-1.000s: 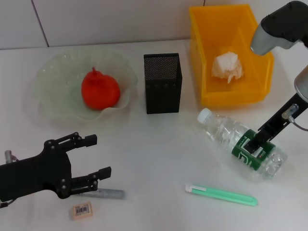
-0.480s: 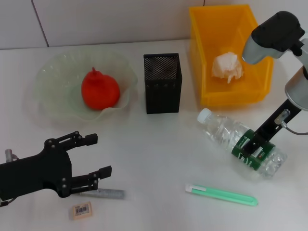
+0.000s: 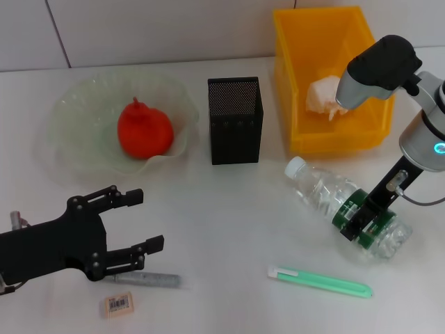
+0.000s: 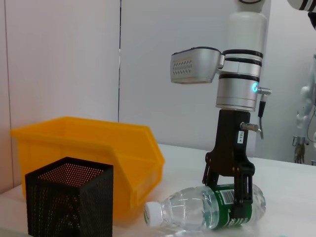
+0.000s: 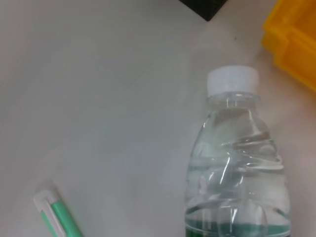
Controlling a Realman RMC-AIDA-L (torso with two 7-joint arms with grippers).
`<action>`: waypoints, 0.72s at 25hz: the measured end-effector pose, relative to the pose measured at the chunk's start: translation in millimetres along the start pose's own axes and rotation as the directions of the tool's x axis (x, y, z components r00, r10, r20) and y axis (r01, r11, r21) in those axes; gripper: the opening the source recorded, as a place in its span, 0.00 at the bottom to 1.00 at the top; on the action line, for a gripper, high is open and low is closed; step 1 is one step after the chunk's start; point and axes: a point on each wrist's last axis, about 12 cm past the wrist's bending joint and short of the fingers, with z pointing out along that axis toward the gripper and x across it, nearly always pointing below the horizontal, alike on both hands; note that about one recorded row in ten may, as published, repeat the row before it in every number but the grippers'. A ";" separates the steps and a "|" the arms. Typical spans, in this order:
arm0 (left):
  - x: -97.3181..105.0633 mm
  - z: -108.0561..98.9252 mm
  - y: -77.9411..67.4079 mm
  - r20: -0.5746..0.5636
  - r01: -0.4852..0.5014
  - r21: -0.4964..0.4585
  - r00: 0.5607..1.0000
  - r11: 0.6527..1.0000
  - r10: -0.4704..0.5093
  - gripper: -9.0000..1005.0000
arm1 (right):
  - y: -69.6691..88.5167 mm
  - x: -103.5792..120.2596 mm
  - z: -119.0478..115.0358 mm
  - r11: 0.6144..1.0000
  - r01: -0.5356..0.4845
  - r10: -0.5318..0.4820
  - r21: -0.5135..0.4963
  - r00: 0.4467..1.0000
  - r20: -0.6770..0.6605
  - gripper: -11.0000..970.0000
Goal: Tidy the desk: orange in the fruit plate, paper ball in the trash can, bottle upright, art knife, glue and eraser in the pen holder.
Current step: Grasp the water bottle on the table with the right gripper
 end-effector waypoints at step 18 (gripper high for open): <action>-0.8 1.2 1.7 -0.002 -0.003 -0.003 1.000 1.000 0.003 0.81 | 1.3 -2.2 9.1 1.000 0.000 0.000 -0.007 1.000 -0.020 0.86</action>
